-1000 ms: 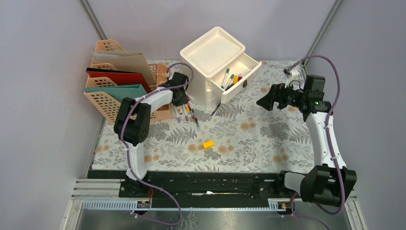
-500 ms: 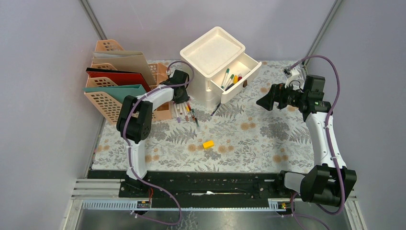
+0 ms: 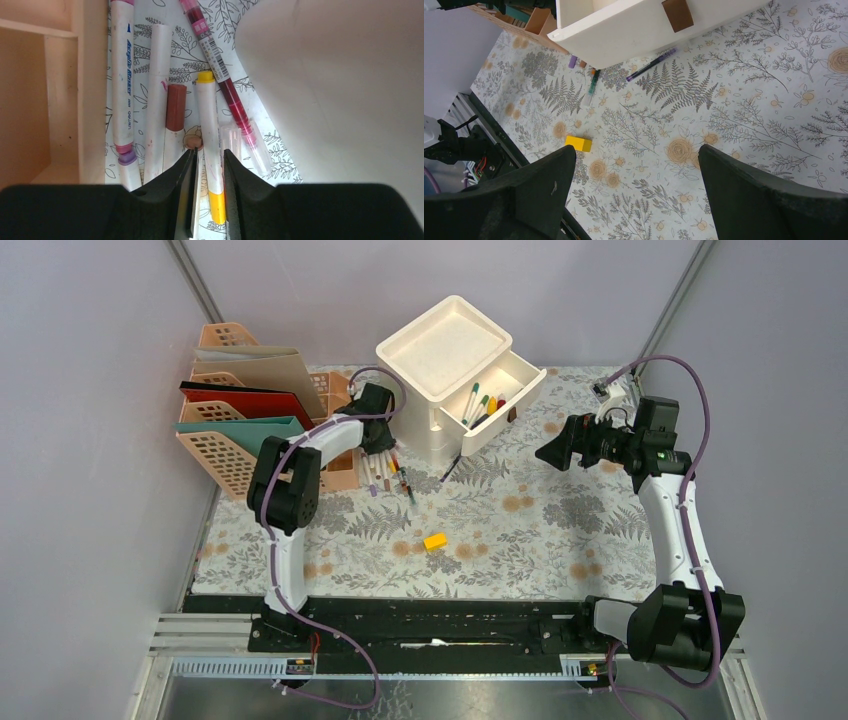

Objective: Organize the desk
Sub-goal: Pick up the stationery from the center of the board.

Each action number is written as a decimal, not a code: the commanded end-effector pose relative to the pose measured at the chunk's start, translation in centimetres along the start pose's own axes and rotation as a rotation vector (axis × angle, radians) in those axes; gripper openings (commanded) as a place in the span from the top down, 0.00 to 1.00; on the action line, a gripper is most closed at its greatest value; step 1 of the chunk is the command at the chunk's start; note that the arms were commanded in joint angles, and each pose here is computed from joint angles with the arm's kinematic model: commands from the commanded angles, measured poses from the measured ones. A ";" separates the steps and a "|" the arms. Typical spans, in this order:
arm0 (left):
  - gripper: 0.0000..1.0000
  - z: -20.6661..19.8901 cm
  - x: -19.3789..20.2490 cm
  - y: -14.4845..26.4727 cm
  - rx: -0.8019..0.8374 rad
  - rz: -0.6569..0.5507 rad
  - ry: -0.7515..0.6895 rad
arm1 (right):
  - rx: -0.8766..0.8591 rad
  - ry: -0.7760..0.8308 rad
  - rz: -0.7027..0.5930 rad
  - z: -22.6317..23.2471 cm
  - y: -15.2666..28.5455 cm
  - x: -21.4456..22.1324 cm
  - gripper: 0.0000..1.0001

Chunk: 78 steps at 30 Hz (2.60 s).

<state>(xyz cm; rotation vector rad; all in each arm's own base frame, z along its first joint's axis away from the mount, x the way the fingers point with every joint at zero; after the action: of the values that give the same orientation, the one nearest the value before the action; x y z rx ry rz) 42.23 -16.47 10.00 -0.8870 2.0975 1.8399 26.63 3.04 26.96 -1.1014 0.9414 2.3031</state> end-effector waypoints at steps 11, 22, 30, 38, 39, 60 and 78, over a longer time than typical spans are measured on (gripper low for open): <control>0.74 0.2 0.4 -1.1 -0.004 0.042 -0.021 | -0.030 0.013 -0.027 0.1 0.0 -0.6 0.01; 0.70 -0.2 -1.2 -0.3 0.076 -0.009 -0.011 | -0.033 0.011 -0.027 0.1 0.0 -0.5 0.00; 0.67 0.0 -2.8 0.3 0.125 -0.038 0.016 | -0.044 0.004 -0.029 0.2 -0.1 -0.5 0.01; 0.62 -0.1 -3.1 -0.2 0.133 -0.036 0.026 | -0.047 0.002 -0.029 0.2 -0.1 -0.5 0.00; 0.61 -0.1 -2.9 -0.4 0.132 -0.025 0.025 | -0.048 0.002 -0.030 0.2 -0.1 -0.5 0.01; 0.61 -0.4 -2.4 -1.9 0.080 0.034 -0.025 | -0.055 -0.003 -0.031 0.2 -0.2 -0.6 0.01; 0.56 -0.2 1.1 2.7 0.068 0.052 -0.099 | -0.066 -0.009 -0.029 0.1 -0.3 -0.7 0.01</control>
<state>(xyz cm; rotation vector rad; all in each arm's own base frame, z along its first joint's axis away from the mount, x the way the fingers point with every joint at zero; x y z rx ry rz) 41.09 -16.85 9.39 -0.7159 2.1855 1.8172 26.84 3.24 26.91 -1.0821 0.8959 2.3266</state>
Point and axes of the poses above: each gripper's point midway between its finger pads, its own y axis back along the fingers, its own z axis along the line the jaws close on, x = y × z, the point moved 8 cm from there along y, back along the fingers, and after that the axes turned 2 degrees about -y, right-handed, at the moved point
